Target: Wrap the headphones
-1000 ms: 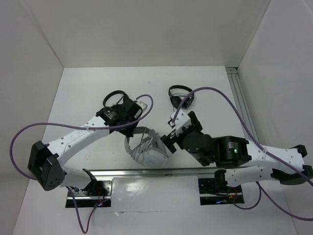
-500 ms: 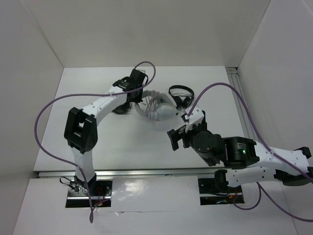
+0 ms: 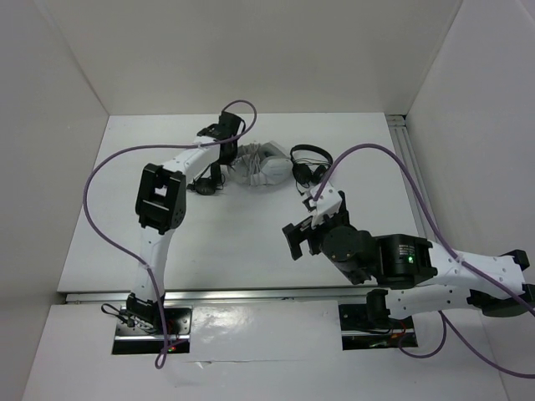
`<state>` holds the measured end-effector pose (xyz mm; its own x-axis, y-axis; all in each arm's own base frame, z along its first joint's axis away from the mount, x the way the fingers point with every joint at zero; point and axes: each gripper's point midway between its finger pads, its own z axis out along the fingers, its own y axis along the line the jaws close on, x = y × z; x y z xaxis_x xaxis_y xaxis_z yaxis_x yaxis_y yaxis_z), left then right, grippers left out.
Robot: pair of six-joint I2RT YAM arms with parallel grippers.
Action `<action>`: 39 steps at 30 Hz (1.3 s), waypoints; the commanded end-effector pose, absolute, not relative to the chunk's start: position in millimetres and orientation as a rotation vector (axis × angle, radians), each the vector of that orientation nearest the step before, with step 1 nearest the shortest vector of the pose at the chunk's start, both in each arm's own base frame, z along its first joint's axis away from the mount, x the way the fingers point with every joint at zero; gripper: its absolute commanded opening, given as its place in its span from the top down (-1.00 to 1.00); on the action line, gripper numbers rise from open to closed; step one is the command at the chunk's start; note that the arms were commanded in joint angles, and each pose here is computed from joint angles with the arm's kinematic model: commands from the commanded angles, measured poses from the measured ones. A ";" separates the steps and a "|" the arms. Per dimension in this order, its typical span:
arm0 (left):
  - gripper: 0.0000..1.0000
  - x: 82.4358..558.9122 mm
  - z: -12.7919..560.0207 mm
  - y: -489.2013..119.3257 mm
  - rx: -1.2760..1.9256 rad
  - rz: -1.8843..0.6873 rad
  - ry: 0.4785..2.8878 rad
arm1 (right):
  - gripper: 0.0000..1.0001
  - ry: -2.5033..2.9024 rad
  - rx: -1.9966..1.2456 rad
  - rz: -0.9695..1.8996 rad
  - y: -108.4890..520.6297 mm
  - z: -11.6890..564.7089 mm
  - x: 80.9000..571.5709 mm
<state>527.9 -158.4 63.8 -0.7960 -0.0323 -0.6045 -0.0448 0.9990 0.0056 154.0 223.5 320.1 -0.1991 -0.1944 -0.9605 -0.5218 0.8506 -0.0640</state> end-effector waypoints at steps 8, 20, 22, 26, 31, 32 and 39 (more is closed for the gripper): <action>-0.02 531.8 99.2 -173.1 -0.202 -0.140 2.387 | -1.00 1.746 -0.509 0.416 239.6 338.1 151.4; -1.00 503.3 264.2 -175.4 -0.194 -0.367 2.129 | -1.00 1.764 -0.369 0.428 235.5 354.1 157.1; -1.00 485.9 298.8 -169.1 -0.184 -0.380 2.080 | -1.00 1.770 -0.291 0.450 223.7 359.9 158.1; -1.00 425.6 346.5 -145.7 -0.196 -0.367 2.027 | -1.00 1.785 -0.228 0.465 203.6 368.9 157.0; -1.00 330.7 371.4 -119.1 -0.168 -0.443 1.961 | -1.00 1.769 -0.175 0.502 176.0 384.2 155.3; -1.00 314.7 370.3 -113.2 -0.157 -0.439 1.951 | -1.00 1.768 -0.190 0.523 173.9 387.7 152.8; -1.00 209.0 329.9 -80.2 -0.107 -0.455 1.931 | -1.00 1.763 -0.174 0.559 143.3 399.9 148.1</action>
<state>227.7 -82.5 369.6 -0.3063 -0.3346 -0.8912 0.1401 0.9102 -0.3898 148.9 159.5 393.4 -0.2668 0.1566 -0.9509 -0.4211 0.8686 0.2612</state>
